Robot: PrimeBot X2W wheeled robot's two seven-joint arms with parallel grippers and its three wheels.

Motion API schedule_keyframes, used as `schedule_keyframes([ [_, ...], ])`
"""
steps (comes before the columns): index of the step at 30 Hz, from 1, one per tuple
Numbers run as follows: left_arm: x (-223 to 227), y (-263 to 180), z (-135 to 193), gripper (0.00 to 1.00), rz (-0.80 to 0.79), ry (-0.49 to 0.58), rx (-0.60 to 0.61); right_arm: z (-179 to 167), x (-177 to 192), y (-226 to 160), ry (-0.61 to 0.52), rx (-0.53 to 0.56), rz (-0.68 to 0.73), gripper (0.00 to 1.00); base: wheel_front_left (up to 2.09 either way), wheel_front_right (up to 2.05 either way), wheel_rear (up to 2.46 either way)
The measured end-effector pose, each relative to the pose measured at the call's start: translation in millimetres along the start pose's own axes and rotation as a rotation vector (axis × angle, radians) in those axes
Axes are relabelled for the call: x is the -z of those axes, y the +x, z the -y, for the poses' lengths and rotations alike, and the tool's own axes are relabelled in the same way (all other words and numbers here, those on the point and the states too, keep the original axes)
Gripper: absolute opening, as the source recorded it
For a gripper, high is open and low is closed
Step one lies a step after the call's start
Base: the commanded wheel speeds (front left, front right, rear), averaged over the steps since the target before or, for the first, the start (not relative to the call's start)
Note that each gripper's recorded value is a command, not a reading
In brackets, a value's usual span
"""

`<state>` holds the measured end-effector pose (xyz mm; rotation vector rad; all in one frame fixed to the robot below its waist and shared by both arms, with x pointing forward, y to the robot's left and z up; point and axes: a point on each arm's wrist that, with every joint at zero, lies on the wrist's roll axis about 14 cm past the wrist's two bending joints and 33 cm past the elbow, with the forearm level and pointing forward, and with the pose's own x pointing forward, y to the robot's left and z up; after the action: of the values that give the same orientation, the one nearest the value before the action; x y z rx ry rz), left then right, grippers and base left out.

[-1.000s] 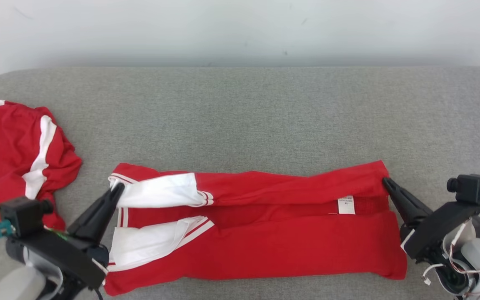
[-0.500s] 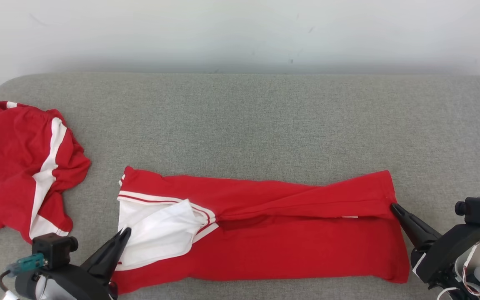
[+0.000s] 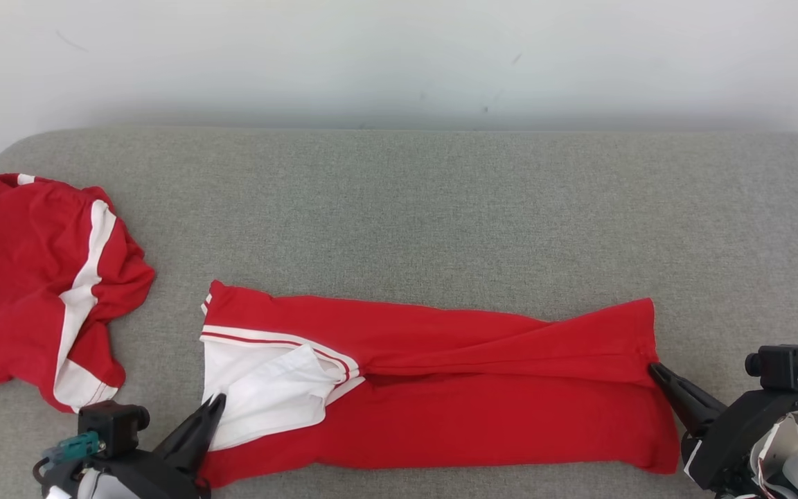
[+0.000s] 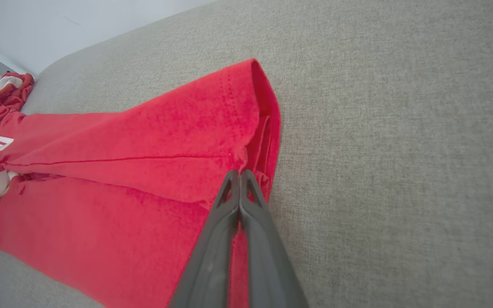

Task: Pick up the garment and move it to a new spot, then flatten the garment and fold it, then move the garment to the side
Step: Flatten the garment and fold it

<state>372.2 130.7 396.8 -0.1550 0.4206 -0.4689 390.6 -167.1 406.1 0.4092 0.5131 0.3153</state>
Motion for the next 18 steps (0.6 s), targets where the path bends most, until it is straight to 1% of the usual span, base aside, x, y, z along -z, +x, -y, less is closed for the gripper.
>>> schedule_keyframes([
  [5, 1, -1, 2, 0.0, 0.003, -0.006, -0.004, -2, 2, 0, 0.001, 0.0, 0.001, 0.01, 0.0, 0.0, 0.0],
  [6, 0, -1, 1, 0.0, 0.006, -0.005, -0.008, -2, 1, 0, 0.0, 0.002, 0.008, 0.4, 0.0, 0.0, 0.0],
  [7, -1, -2, -1, 0.29, 0.009, -0.004, -0.013, -1, 0, 0, -0.005, 0.005, 0.019, 1.0, 0.0, 0.0, 0.0],
  [8, -3, -2, -2, 0.59, 0.016, -0.005, -0.02, 0, -2, -1, -0.006, 0.008, 0.028, 1.0, 0.0, 0.0, 0.0],
  [9, -6, -1, -4, 1.0, 0.027, -0.005, -0.025, 0, -3, -1, -0.005, 0.01, 0.033, 1.0, 0.0, 0.0, 0.0],
  [18, -26, -8, -8, 1.0, 0.121, -0.015, -0.08, 4, -23, -11, 0.01, 0.026, 0.142, 1.0, 0.0, 0.0, 0.0],
])
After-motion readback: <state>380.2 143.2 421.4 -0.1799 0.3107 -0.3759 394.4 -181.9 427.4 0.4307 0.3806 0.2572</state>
